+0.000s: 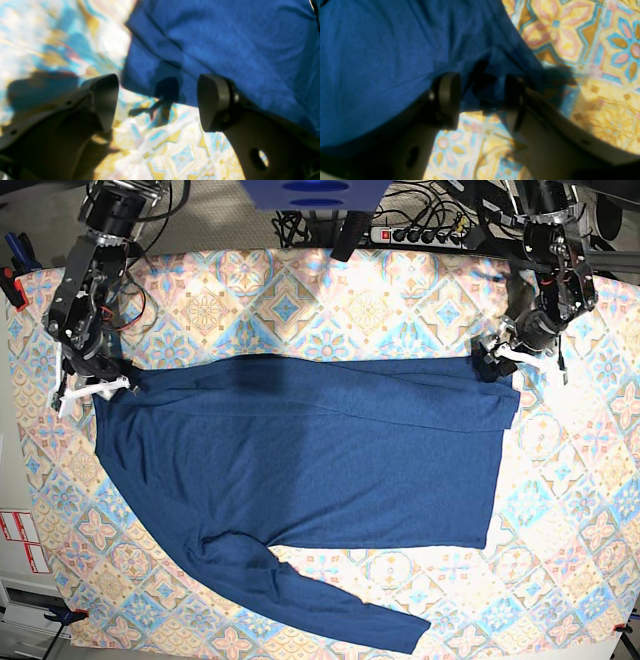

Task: Fold the T-shirt properly
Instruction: 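Adjust grips on the shirt's shoulder edges with both grippers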

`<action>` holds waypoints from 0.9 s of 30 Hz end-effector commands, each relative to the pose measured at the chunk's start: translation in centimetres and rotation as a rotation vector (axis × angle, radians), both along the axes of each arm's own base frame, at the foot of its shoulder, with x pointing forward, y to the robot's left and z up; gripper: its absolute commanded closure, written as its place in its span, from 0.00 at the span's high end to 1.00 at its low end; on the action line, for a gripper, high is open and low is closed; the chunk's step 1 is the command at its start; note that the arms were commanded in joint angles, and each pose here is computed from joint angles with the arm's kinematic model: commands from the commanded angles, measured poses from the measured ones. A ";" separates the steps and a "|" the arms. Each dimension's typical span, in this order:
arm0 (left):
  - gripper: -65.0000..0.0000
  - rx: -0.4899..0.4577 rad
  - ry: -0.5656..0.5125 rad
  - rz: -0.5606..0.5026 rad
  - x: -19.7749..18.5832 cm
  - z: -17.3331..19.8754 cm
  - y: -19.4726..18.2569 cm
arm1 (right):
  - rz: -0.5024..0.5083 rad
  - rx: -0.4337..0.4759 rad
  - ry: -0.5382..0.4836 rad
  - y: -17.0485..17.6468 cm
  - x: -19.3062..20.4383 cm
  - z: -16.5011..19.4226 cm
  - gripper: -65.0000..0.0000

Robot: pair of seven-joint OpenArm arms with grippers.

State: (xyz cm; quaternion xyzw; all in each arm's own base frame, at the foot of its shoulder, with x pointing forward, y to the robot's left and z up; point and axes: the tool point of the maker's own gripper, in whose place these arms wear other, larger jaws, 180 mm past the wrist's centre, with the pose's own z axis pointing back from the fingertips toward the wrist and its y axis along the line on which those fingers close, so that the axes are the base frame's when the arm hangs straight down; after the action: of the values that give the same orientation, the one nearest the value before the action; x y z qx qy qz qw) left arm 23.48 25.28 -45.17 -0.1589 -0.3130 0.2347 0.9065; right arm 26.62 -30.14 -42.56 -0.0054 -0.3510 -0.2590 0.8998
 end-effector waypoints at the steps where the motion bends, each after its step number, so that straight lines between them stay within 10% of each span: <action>1: 0.74 0.014 -0.045 -0.001 0.9 1.1 0.5 | 0.002 -0.030 -0.051 -0.8 1.0 1.6 0.42; 17: 0.70 -0.054 -0.004 0.039 2.1 -1.4 -0.7 | 0.001 -0.029 -0.049 -0.8 1.0 1.5 0.42; 27: 0.00 -0.061 -0.024 0.036 3.0 -0.9 -0.9 | 0.001 -0.025 -0.045 -0.8 0.9 1.4 0.42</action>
State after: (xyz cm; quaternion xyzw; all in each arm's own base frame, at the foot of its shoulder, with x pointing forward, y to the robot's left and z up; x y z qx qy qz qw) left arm 25.71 23.96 -46.89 -0.1829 -0.3050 0.2629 0.8969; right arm 26.64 -30.21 -42.49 -0.0061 -0.3516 -0.2591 0.8995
